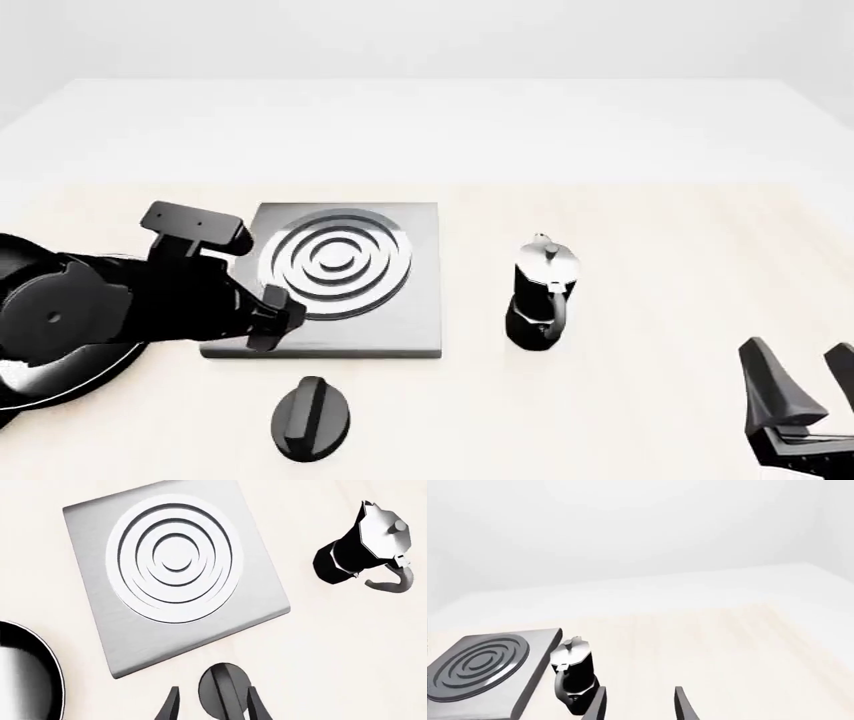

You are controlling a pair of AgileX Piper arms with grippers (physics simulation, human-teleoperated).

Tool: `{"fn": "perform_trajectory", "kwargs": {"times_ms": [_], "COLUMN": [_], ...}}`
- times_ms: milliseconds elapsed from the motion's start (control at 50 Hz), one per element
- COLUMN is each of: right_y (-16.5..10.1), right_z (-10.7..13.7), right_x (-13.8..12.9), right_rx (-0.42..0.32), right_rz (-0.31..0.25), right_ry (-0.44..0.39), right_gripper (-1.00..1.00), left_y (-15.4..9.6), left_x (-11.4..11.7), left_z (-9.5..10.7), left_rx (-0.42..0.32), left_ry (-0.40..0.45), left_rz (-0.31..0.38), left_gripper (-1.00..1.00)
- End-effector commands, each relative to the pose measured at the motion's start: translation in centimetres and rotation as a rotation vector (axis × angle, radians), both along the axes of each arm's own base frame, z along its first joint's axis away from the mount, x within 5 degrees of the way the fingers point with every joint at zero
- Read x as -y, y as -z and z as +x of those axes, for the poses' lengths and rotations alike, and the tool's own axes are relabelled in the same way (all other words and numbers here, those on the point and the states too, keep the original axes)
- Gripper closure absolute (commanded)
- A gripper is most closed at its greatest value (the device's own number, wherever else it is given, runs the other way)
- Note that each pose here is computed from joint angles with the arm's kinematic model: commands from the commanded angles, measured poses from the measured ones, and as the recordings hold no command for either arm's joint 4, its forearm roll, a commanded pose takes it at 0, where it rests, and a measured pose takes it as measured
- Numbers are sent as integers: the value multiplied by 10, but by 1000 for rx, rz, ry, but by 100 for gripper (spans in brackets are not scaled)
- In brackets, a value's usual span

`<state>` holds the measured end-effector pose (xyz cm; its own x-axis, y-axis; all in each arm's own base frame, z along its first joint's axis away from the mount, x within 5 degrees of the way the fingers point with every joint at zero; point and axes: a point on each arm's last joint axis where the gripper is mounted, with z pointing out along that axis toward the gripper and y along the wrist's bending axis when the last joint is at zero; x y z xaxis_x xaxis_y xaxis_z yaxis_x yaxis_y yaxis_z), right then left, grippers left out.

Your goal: Turn on the stove and put the moka pot on it.

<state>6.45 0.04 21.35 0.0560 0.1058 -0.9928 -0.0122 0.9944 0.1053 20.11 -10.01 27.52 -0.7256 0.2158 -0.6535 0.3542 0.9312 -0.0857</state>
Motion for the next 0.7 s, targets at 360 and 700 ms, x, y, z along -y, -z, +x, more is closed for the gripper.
{"fn": "perform_trajectory", "kwargs": {"times_ms": [360,700], "right_y": [0,0], "right_z": [-5,-6], "right_x": [0,0], "right_rx": [18,20], "right_rz": [40,56], "right_ry": [-2,-6], "right_gripper": [-100,-100], "left_y": [37,54], "left_x": [20,25], "left_z": [10,14], "left_rx": [-60,-87], "left_ry": [26,24], "left_rz": [5,9], "left_gripper": [-100,-100]}}
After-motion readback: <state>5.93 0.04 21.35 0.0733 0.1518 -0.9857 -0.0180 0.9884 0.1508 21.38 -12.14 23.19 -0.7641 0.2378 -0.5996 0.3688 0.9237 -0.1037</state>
